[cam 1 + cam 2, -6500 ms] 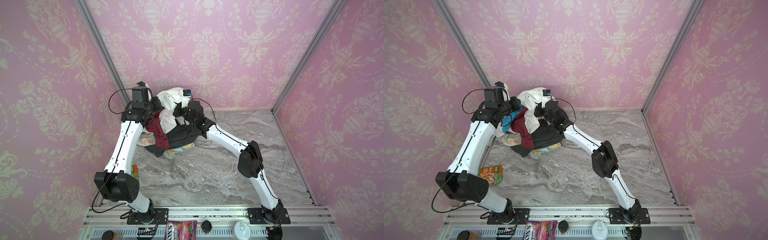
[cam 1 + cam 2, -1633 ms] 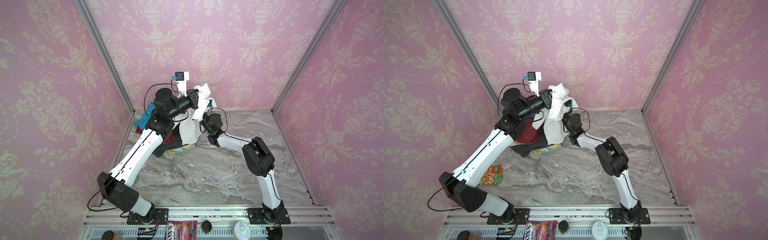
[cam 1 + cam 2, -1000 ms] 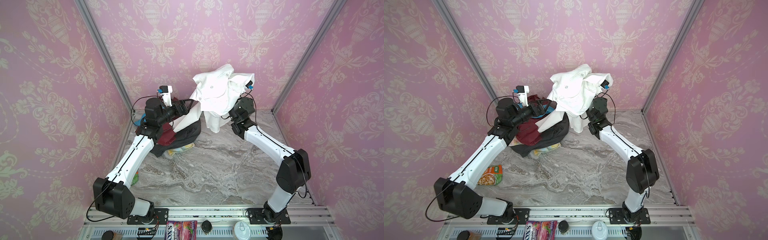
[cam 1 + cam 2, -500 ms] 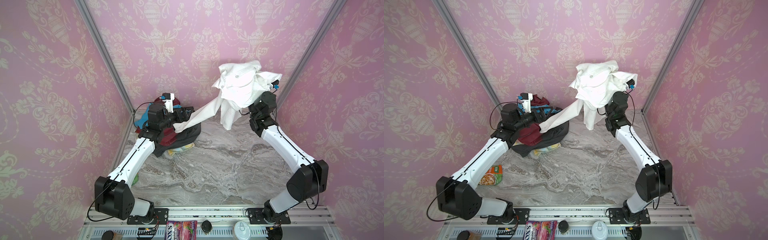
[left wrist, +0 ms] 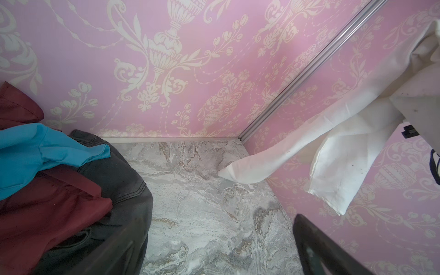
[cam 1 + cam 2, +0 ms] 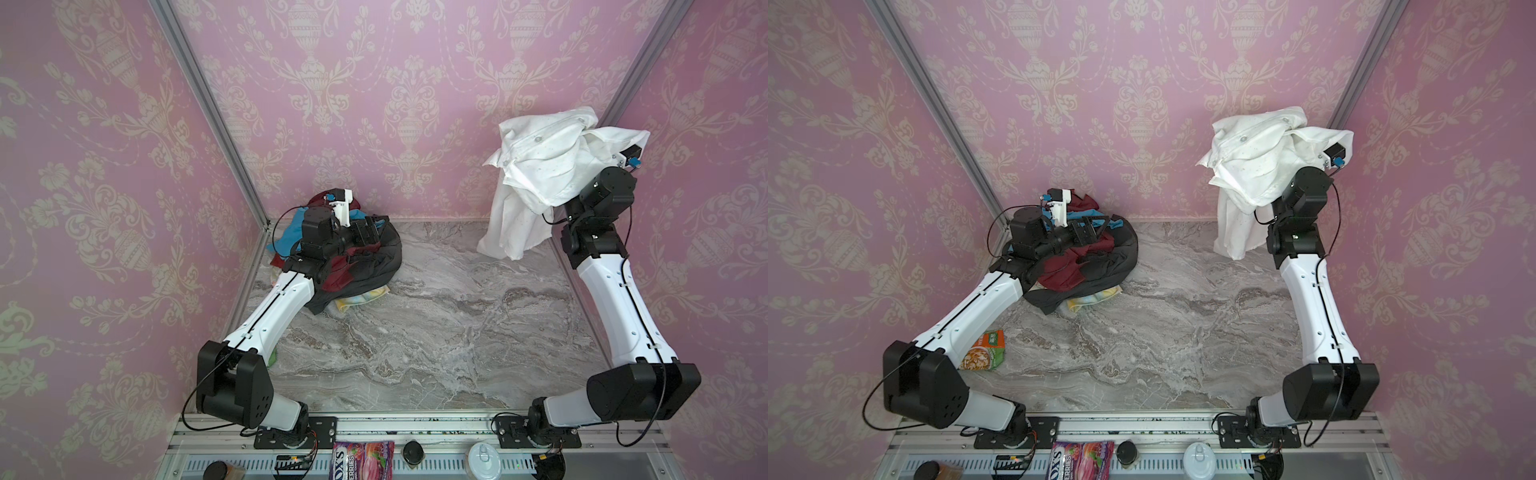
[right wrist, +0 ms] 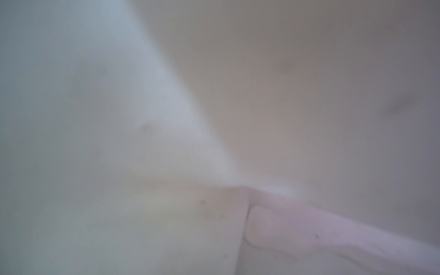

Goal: Pick out a specific cloth from the pile
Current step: 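Release the shirt from the left gripper while the right gripper carries it away, then lower the white shirt onto the open table with the right gripper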

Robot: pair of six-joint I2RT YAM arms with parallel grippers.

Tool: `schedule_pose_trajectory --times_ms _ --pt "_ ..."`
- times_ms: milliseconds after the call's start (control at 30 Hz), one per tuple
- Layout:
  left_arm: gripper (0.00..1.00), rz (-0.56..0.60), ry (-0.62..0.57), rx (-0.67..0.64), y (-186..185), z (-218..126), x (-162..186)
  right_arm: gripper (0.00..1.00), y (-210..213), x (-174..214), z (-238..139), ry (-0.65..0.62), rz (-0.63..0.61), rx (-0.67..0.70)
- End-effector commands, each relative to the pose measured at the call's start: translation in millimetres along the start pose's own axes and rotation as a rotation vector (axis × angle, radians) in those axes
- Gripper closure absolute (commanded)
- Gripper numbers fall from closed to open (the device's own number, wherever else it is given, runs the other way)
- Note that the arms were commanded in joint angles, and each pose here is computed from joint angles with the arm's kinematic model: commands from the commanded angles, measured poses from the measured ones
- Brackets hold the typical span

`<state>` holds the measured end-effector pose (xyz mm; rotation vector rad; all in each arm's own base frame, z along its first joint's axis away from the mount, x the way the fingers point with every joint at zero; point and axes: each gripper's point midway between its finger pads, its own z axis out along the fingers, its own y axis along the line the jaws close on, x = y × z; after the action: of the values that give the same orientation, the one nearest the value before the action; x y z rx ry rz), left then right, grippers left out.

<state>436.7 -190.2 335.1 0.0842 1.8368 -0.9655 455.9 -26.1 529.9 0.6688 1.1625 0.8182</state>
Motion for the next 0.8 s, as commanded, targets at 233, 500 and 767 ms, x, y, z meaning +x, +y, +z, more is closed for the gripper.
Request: schedule_pose_trajectory --times_ms 233,500,767 --pt "0.01 -0.017 0.041 0.011 -2 6 16 1.00 -123 34 -39 0.166 -0.252 0.302" --pt "0.02 -0.005 0.068 0.010 -7 8 21 1.00 -189 69 -59 0.253 -0.242 0.426" --pt "0.02 0.006 0.058 0.003 -9 6 18 1.00 -161 98 -39 0.314 -0.208 0.350"
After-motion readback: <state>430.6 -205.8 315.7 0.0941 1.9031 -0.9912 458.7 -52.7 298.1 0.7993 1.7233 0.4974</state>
